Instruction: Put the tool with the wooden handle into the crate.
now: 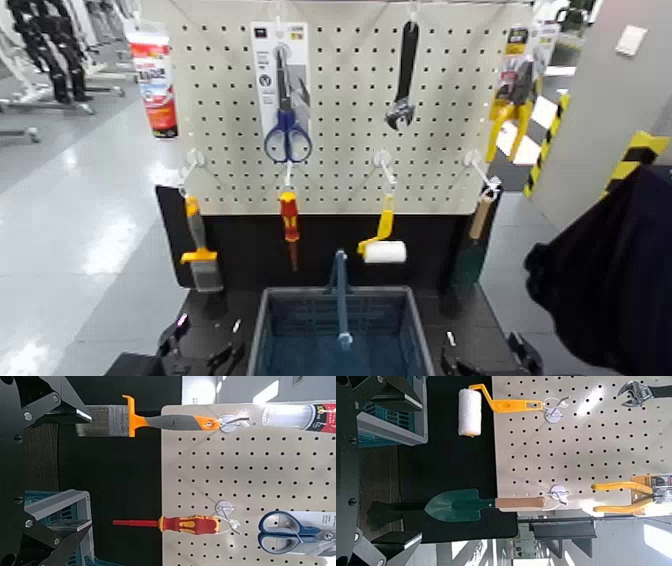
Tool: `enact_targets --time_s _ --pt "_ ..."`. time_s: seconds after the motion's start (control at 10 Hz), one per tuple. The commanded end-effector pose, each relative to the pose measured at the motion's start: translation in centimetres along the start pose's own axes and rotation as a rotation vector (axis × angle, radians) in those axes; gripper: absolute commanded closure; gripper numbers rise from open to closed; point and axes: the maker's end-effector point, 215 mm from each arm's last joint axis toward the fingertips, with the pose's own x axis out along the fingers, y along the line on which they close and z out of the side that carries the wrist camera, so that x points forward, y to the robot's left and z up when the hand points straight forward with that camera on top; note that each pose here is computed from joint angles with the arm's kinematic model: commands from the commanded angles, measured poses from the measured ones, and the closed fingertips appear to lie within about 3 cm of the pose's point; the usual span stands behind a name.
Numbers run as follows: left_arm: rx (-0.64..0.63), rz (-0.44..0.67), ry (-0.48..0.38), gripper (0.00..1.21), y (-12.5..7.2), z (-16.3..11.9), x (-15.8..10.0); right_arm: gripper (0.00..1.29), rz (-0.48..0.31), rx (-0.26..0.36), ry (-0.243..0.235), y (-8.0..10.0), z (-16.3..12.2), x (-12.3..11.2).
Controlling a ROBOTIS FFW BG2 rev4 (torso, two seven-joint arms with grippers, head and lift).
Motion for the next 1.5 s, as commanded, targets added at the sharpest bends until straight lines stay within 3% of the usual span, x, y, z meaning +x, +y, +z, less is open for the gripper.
enact_targets --time_s 0.1,0.3,0.5,0.7,1.0,1.5 --pt "-0.002 -0.001 -0.001 0.36 -0.1 0.0 0.0 0.12 0.053 0.014 0.014 -2.2 0.5 1.4" --pt "-0.002 -0.001 -0.001 0.36 -0.1 0.0 0.1 0.12 0.16 0.017 0.052 -3.4 0.6 3.1" --pt "-0.002 -0.002 -0.002 0.36 -0.2 0.0 0.2 0.12 0.24 0.023 0.048 -4.9 2.3 5.2" --pt "-0.003 -0.001 -0.004 0.36 -0.2 0.1 0.2 0.12 0.258 0.022 0.035 -7.1 4.1 6.5" --pt "-0.003 -0.003 -0.011 0.36 -0.2 0.4 0.5 0.12 0.341 0.005 0.035 -8.0 6.0 9.2" --pt "-0.002 -0.005 -0.017 0.36 -0.4 0.6 0.8 0.12 0.457 0.004 0.071 -9.2 6.8 12.0"
